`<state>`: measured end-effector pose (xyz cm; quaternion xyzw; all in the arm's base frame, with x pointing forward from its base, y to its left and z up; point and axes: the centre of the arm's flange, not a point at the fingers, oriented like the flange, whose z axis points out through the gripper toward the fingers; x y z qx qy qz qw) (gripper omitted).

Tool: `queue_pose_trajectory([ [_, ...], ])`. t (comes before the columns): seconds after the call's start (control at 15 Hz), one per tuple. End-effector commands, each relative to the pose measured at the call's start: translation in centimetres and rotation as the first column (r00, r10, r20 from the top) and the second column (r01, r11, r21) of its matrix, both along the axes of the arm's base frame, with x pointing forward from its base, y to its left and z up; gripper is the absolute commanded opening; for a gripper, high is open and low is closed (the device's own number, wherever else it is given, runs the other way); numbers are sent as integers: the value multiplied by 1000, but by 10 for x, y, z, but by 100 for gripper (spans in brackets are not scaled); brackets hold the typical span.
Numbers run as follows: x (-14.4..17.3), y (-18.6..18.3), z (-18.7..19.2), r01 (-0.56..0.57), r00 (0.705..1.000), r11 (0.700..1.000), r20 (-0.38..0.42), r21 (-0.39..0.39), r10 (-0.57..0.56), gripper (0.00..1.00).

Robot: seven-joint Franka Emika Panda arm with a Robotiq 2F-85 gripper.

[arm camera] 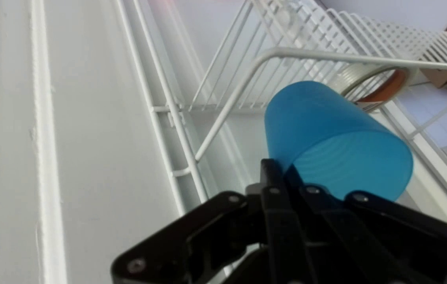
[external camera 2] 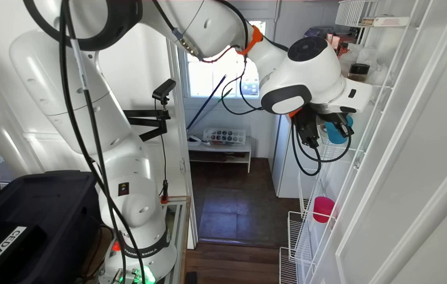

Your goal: Put the blue cup inside the pink cup

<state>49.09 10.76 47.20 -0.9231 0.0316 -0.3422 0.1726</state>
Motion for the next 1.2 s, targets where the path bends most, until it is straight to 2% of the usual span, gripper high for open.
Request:
queue_pose_trajectory([
  [0.0,-19,-17,7,-4,999,992,35,130,-1,1],
  [0.27,-31,-32,12,-33,999,981,15,189,31,1],
  [0.73,-49,-67,7,-114,985,957,-93,265,143,1],
  [1.13,-68,-88,-2,-212,944,922,-175,325,279,1],
])
